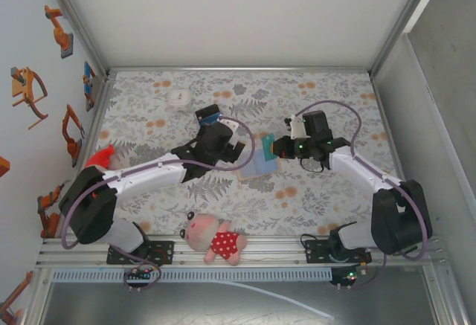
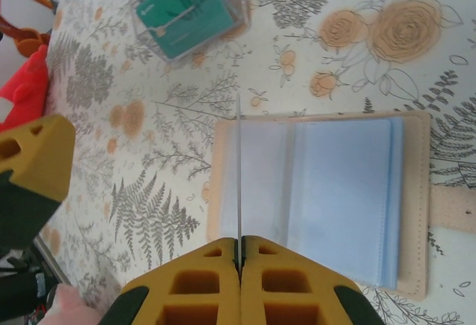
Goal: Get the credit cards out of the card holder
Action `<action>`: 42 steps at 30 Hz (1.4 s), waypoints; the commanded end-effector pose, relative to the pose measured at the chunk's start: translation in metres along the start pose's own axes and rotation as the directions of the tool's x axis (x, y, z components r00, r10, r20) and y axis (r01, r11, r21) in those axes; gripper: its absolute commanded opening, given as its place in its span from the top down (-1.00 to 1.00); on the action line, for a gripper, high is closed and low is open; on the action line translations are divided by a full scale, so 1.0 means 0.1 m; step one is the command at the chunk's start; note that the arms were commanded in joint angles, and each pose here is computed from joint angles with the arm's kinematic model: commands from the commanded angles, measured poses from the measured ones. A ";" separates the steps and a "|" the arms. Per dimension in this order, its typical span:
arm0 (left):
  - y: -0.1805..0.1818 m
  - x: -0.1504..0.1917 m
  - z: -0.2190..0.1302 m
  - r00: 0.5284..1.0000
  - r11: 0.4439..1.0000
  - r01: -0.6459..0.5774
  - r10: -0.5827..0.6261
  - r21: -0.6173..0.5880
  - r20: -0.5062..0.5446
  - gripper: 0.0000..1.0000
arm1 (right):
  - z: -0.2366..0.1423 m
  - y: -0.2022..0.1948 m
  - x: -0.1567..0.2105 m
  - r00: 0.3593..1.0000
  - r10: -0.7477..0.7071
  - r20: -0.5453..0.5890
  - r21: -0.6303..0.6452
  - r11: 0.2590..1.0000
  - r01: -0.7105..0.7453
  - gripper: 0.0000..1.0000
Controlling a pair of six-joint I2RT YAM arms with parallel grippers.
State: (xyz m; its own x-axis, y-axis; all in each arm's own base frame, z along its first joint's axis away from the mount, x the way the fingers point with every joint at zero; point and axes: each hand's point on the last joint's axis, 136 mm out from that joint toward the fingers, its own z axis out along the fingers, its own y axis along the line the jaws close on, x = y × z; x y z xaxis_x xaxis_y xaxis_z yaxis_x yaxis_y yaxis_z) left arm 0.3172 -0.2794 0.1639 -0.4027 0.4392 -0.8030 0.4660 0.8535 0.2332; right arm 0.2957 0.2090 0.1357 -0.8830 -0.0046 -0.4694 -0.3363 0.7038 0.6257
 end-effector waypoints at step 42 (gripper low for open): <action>-0.75 -0.30 -0.99 0.993 0.485 -0.106 0.088 0.868 0.072 1.00 | -0.27 1.44 0.26 0.801 -0.599 0.005 -0.411 0.729 0.548 1.00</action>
State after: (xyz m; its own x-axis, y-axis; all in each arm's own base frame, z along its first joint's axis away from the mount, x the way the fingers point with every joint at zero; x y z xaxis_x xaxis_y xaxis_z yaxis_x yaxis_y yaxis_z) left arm 0.2143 -0.3273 0.2161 -0.3233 0.5046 -0.8005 0.9454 0.1349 -0.2968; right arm 0.2184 0.2812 0.2105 -0.5544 -0.4419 -0.7053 -0.8322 0.2866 0.4746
